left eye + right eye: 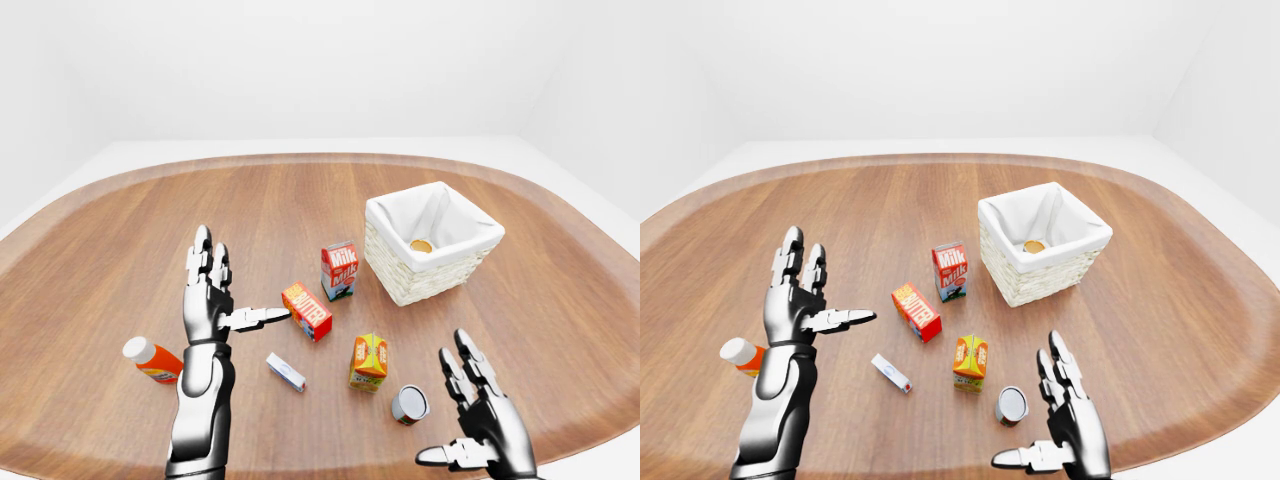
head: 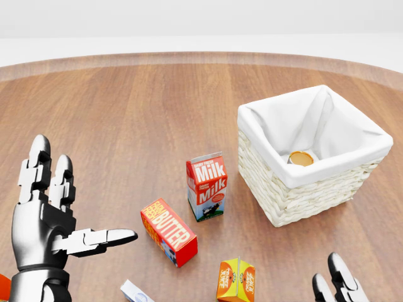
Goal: Pick up the alphabet soup and the tomato sauce, and put them in the basket.
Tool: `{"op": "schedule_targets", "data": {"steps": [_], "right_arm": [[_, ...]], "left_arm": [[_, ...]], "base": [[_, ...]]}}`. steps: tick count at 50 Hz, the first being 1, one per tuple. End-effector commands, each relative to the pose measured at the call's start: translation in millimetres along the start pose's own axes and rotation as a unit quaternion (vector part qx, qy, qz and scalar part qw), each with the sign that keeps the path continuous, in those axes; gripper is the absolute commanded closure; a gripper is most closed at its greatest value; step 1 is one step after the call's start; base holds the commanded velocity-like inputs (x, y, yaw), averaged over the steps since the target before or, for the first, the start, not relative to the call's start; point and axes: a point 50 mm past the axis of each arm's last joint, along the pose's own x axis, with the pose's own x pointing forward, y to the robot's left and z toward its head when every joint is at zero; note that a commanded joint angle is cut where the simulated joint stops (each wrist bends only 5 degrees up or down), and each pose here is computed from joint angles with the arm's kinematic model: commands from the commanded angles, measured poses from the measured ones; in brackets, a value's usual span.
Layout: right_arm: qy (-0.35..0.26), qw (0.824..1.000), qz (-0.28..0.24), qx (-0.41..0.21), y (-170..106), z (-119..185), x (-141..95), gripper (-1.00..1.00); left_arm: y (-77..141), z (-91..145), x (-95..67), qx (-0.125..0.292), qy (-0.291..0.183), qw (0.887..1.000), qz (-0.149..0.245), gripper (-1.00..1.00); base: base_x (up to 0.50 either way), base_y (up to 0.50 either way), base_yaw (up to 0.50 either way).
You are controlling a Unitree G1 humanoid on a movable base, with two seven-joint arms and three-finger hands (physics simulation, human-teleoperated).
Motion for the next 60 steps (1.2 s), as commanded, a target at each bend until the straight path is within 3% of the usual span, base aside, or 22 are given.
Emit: {"op": "schedule_targets", "data": {"steps": [1,3,16,18,36,46,48,60], "right_arm": [[0.012,1.0,-0.004,0.014,-3,-7,-5,-1.0],[-0.007,1.0,-0.005,-0.001,-1,4,-5,-1.0],[0.044,0.998,-0.008,0.035,-7,-25,-10,-1.0],[0.03,0.999,-0.01,0.024,-7,-16,-11,-1.0],[0.071,0.997,-0.012,0.039,-11,-37,-15,-1.0],[0.077,0.996,-0.034,0.013,-17,-35,-15,-1.0],[0.056,0.998,-0.035,-0.007,-16,-22,-15,-1.0],[0.084,0.995,-0.047,-0.004,-23,-36,-14,-1.0]], "left_arm": [[0,-2,0.3,0.001,0.004,1.0,0.002,-1.0],[0,-2,0.2,0.001,0.003,1.0,0.002,-1.0],[0,-1,0.2,0.001,0.003,1.0,0.003,-1.0],[0,-3,-0.3,0.001,0.005,1.0,0.003,-1.0],[0,-2,0.3,0.001,0.004,1.0,0.004,-1.0],[0,2,-0.2,0.0,-0.003,1.0,0.003,-1.0],[0,-2,-0.4,0.001,0.005,1.0,0.003,-1.0],[0,0,-0.1,0.001,0.001,1.0,0.002,-1.0]], "base": [[0.0,0.0,0.0],[0.0,0.0,0.0],[0.0,0.0,0.0],[0.0,0.0,0.0],[0.0,0.0,0.0],[0.0,0.0,0.0],[0.0,0.0,0.0],[0.0,0.0,0.0]]}}
